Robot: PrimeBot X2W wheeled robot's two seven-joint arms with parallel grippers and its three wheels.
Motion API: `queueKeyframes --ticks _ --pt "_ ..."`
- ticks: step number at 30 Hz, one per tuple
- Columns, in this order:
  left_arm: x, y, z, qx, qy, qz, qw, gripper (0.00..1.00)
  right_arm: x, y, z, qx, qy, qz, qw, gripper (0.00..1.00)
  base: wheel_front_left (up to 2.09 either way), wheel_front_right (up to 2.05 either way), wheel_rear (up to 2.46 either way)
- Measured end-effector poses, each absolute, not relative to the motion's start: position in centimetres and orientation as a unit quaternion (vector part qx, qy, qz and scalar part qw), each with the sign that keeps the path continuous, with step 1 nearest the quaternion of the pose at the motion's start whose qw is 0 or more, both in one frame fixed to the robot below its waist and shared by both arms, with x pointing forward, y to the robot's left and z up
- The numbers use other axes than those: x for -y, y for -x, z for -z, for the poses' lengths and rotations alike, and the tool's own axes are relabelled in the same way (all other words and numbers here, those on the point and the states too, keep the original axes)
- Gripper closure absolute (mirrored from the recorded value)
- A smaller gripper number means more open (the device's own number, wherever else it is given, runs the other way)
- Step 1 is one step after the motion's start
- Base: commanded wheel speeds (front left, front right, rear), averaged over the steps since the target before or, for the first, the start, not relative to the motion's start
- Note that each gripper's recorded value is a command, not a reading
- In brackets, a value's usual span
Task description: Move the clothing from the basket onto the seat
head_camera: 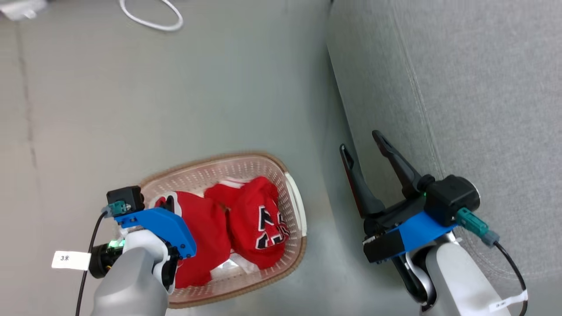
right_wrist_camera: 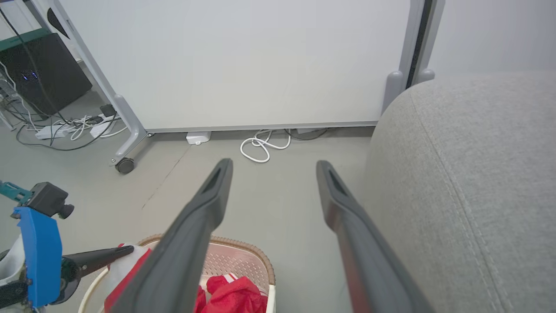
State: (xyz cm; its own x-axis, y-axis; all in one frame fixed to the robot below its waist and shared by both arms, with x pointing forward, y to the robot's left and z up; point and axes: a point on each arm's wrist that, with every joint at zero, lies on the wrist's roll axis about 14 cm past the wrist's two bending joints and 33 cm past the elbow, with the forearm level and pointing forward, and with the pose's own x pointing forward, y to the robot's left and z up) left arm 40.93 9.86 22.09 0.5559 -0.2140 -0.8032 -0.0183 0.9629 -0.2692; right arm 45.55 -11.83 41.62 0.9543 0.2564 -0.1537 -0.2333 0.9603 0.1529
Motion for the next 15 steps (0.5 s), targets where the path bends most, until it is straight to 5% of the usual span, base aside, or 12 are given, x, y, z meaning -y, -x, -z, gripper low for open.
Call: queueKeyframes --ticks 15 --pt "-8.5 -45.7 -38.1 -0.234 0.194 0.102 0.947 1.00 10.3 -42.6 -48.5 -0.024 -0.064 -0.144 0.987 0.00 0.00 0.00 0.00"
